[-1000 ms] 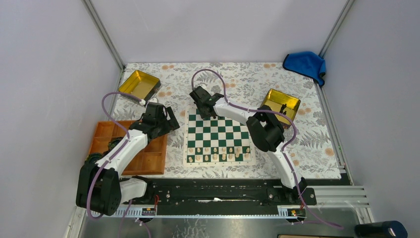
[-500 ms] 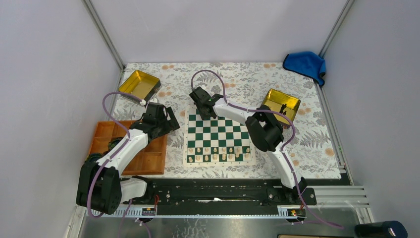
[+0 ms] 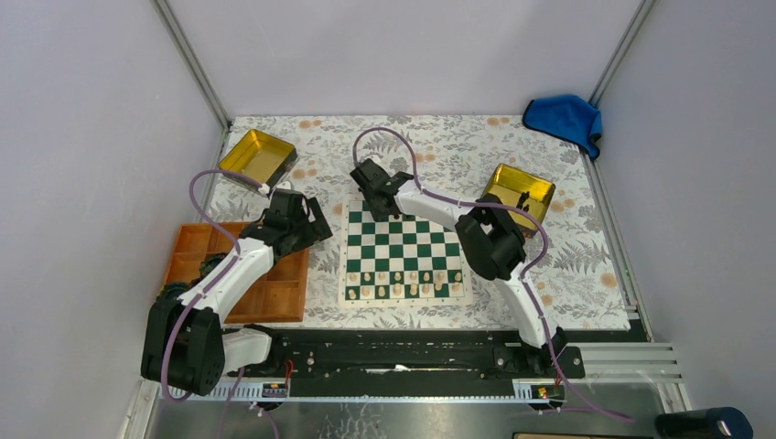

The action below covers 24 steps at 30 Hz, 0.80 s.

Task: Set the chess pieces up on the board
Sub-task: Place the chess piece on the chessboard, then pick up the chess piece from the storage box.

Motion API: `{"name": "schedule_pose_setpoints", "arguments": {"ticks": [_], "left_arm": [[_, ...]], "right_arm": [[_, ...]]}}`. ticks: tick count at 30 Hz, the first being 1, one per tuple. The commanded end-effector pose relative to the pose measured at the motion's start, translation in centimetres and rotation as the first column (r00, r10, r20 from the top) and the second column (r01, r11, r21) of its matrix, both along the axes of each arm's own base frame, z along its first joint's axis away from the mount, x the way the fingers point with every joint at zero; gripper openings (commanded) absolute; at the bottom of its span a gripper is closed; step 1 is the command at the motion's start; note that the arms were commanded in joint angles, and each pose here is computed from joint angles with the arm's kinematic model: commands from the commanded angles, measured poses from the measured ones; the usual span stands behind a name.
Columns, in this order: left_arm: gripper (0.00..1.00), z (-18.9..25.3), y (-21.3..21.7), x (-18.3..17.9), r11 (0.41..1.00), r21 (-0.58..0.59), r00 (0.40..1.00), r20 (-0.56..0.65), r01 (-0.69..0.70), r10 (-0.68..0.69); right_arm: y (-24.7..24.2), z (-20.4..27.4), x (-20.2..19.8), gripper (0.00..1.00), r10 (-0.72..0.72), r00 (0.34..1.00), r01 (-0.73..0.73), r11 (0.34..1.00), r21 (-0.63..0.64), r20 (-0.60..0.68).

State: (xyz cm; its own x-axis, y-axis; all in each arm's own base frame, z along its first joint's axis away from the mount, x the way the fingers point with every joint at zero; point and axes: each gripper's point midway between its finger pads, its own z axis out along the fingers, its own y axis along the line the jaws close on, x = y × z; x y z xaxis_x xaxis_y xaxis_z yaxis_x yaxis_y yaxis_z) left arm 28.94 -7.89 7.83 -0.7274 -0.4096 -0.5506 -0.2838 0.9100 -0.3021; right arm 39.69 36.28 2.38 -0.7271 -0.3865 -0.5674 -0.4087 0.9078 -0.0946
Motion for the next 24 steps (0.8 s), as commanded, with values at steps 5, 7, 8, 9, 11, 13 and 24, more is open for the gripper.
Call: {"name": "schedule_pose_setpoints", "arguments": {"ticks": [5,7,8,9,11,13,24], "left_arm": [[0.99,2.0,-0.4,1.0,1.0,-0.007,0.998,0.058,0.019,-0.018],[0.99,2.1,-0.4,1.1,1.0,-0.007,0.998,0.059,0.017,-0.016],[0.99,2.1,-0.4,1.2,1.0,-0.007,0.998,0.061,0.016,-0.016],[0.99,2.2,-0.4,1.3,1.0,-0.006,0.998,0.061,0.017,-0.016],[0.99,2.2,-0.5,1.4,1.0,-0.007,0.998,0.062,0.015,-0.015],[0.99,2.2,-0.5,1.6,1.0,-0.008,0.998,0.062,0.014,-0.014],[0.99,2.0,-1.3,2.5,0.999,-0.023,0.998,0.06,0.033,-0.031]], "right_arm": [[0.4,10.2,0.1,0.33,-0.006,0.991,-0.011,0.992,0.127,0.133],[-0.2,11.8,0.1,0.33,-0.021,0.987,-0.001,0.991,0.137,0.162],[-0.9,12.8,0.3,0.33,-0.046,0.981,0.021,0.991,0.131,0.189],[-1.7,13.5,0.3,0.33,-0.07,0.975,0.045,0.992,0.119,0.213],[-3.7,15.1,0.8,0.33,-0.126,0.958,0.101,0.989,0.11,0.256],[-6.3,16.8,1.4,0.33,-0.198,0.94,0.168,0.978,0.127,0.279],[-25.5,16.3,4.5,0.34,-0.639,0.735,0.609,0.769,0.196,0.225]]}}
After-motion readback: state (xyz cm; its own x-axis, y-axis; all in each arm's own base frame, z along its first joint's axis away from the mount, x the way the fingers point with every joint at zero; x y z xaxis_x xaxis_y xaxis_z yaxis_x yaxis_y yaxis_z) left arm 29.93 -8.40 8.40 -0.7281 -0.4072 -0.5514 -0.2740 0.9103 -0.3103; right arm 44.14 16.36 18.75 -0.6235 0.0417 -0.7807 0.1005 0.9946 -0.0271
